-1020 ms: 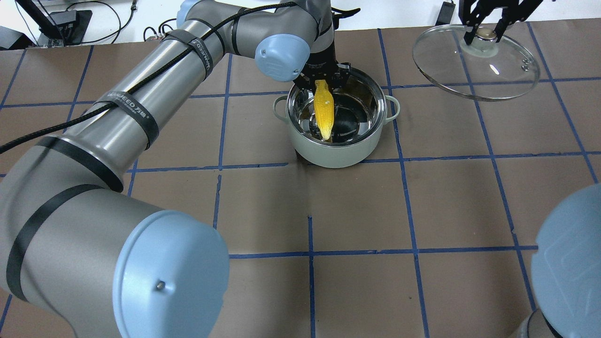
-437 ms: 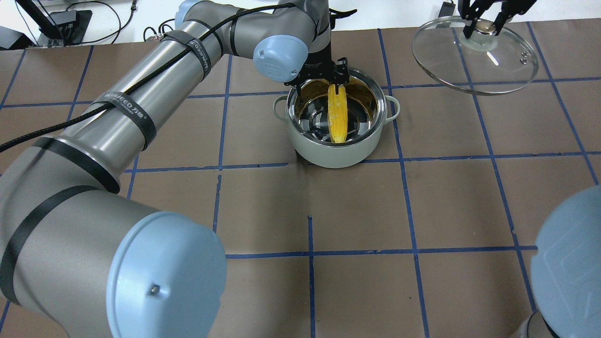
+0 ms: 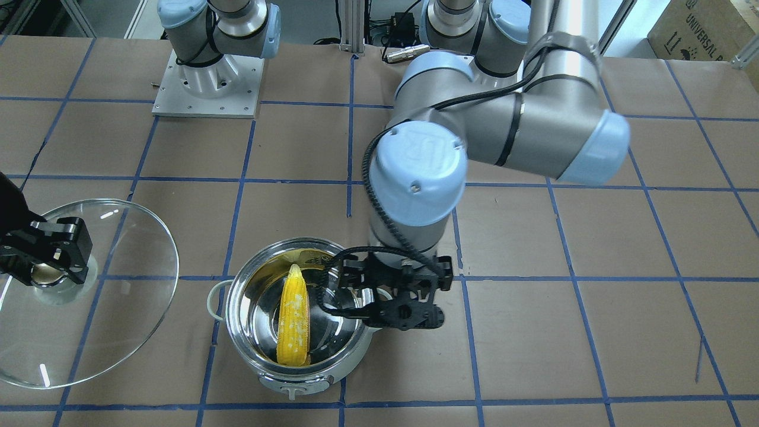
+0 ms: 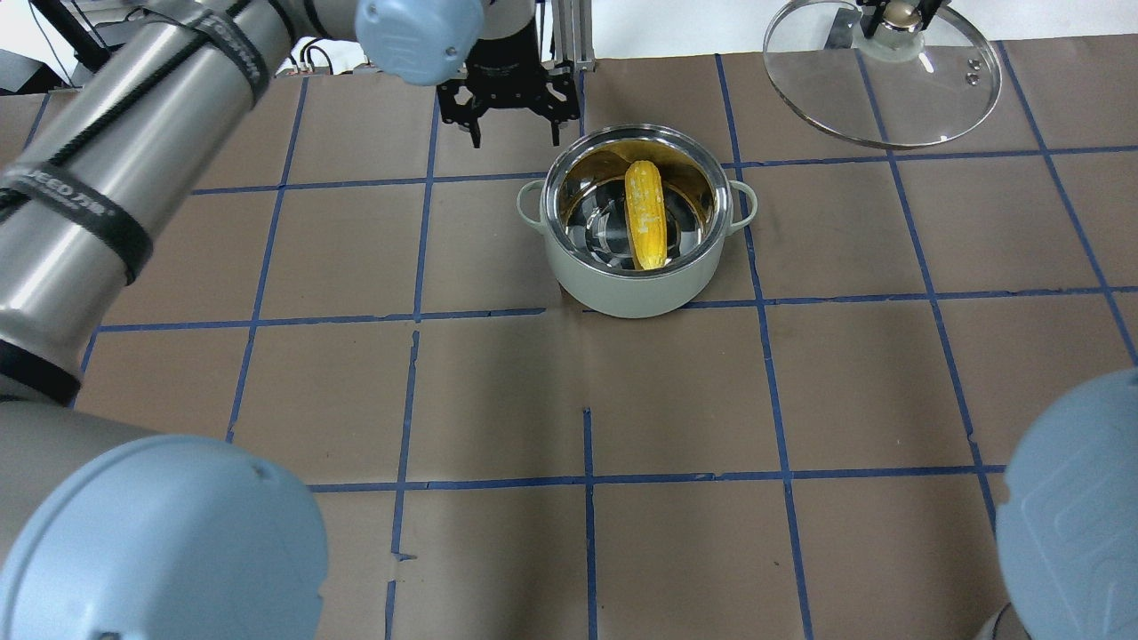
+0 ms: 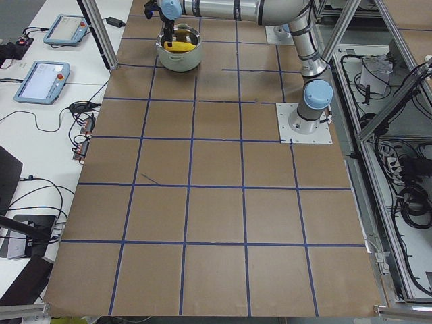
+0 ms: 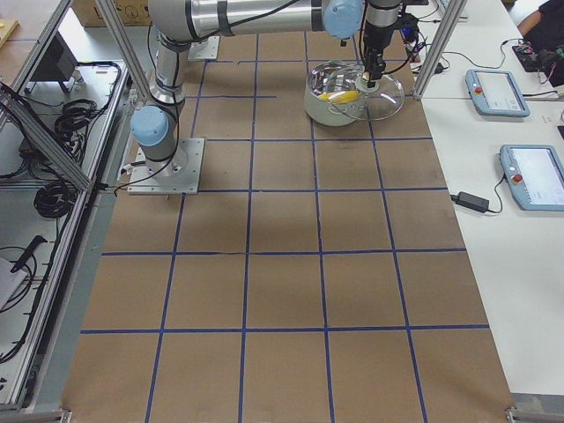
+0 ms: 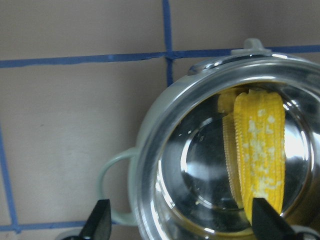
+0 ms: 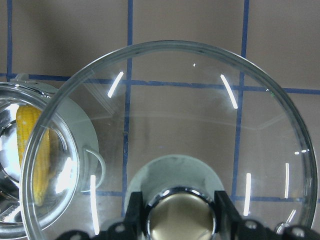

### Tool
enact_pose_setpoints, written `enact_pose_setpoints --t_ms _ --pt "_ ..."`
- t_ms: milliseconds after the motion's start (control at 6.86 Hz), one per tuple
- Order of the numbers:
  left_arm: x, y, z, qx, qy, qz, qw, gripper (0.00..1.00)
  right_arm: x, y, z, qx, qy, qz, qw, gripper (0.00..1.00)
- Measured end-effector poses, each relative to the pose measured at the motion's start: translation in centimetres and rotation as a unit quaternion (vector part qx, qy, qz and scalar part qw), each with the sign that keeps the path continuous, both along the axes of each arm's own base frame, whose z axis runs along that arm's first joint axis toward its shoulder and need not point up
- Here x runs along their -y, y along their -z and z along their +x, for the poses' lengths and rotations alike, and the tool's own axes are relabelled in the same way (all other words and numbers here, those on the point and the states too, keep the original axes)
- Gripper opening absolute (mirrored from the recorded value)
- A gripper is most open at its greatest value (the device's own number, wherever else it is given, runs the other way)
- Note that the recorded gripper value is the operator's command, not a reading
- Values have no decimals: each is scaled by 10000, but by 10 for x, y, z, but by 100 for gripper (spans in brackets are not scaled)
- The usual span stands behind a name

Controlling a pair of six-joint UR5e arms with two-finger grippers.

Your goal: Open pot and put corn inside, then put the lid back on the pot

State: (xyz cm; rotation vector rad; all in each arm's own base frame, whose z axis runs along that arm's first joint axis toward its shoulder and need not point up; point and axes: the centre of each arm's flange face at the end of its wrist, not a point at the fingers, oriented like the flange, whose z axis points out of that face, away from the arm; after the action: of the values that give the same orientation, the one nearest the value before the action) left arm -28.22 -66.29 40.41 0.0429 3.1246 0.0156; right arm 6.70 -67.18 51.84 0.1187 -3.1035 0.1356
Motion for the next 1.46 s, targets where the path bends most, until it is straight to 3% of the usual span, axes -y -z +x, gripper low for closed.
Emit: enact_pose_setpoints --t_ms 291,583,874,1166,1457 --pt "-21 -64 96 113 -235 211 9994 100 -4 9 49 3 -278 41 9996 28" --pt "-88 -111 156 105 -481 387 9980 100 -16 29 96 9 -514 227 9984 27" --pt "-159 -113 169 82 -618 169 9979 100 -33 59 145 -19 -641 309 9975 27" --pt "-176 -100 170 58 -704 26 9975 100 -47 91 184 -106 -614 193 9979 27" --pt "-183 -103 170 50 -428 -8 9991 100 -51 110 201 -132 -550 -6 9984 27"
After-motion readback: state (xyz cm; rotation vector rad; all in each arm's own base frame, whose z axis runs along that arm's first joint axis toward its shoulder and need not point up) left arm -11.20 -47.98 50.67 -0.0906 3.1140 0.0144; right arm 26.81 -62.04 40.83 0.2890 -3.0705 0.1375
